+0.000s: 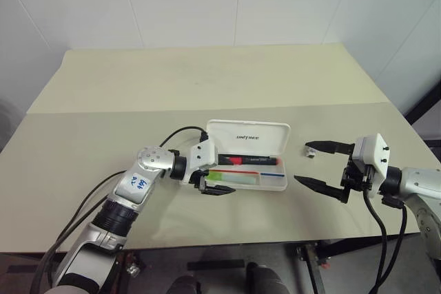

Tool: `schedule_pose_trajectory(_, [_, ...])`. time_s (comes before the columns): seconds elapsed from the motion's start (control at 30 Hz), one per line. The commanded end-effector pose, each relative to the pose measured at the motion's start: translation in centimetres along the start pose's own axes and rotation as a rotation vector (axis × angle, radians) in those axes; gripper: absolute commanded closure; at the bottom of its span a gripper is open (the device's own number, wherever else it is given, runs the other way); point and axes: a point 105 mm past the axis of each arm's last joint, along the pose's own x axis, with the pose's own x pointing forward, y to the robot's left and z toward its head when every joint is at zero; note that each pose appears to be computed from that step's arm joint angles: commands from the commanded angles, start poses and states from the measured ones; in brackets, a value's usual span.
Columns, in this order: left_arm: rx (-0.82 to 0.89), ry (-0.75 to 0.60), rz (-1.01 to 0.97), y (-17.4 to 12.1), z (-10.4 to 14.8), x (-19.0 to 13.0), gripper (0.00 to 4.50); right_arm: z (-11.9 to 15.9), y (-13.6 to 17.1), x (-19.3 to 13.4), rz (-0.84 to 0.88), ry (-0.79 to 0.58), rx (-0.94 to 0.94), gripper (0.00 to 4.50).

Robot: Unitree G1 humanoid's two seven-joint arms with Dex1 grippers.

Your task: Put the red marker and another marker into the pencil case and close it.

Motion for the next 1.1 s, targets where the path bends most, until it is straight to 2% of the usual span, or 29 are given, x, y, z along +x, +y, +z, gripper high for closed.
schedule_pose_trajectory(0.03, [0.059, -0.027, 0.034, 0.9, 1.3, -0.1, 0.02, 1.2, -0.3, 0.1, -0.01, -0.036, -0.043, 0.0])
schedule_pose_trajectory(0.3, [0.069, -0.095, 0.016, 0.4, 2.4, -0.7, 0.02, 1.0, -0.5, 0.2, -0.015, -0.039, -0.046, 0.0])
schedule_pose_trajectory(0.43, [0.059, -0.153, 0.036, 0.2, 2.9, -2.0, 0.02, 0.2, -1.3, 0.4, -0.073, -0.016, -0.014, 0.0])
schedule_pose_trajectory(0.67, [0.037, -0.294, 0.08, -0.4, 4.4, -6.1, 0.02, -4.6, -4.0, 0.4, -0.395, 0.15, 0.187, 0.0])
schedule_pose_trajectory(0.8, [0.021, -0.289, 0.134, -0.6, 4.2, -9.2, 0.02, -6.7, -5.1, 0.4, -0.615, 0.185, 0.301, 0.0])
schedule_pose_trajectory(0.97, [0.032, -0.237, 0.22, 0.0, 3.8, -12.3, 0.02, -8.0, -5.4, 1.5, -0.731, 0.186, 0.356, 0.0])
schedule_pose_trajectory(1.1, [0.05, -0.232, 0.255, 0.5, 4.2, -13.3, 0.02, -8.6, -6.0, 2.3, -0.819, 0.17, 0.401, 0.0])
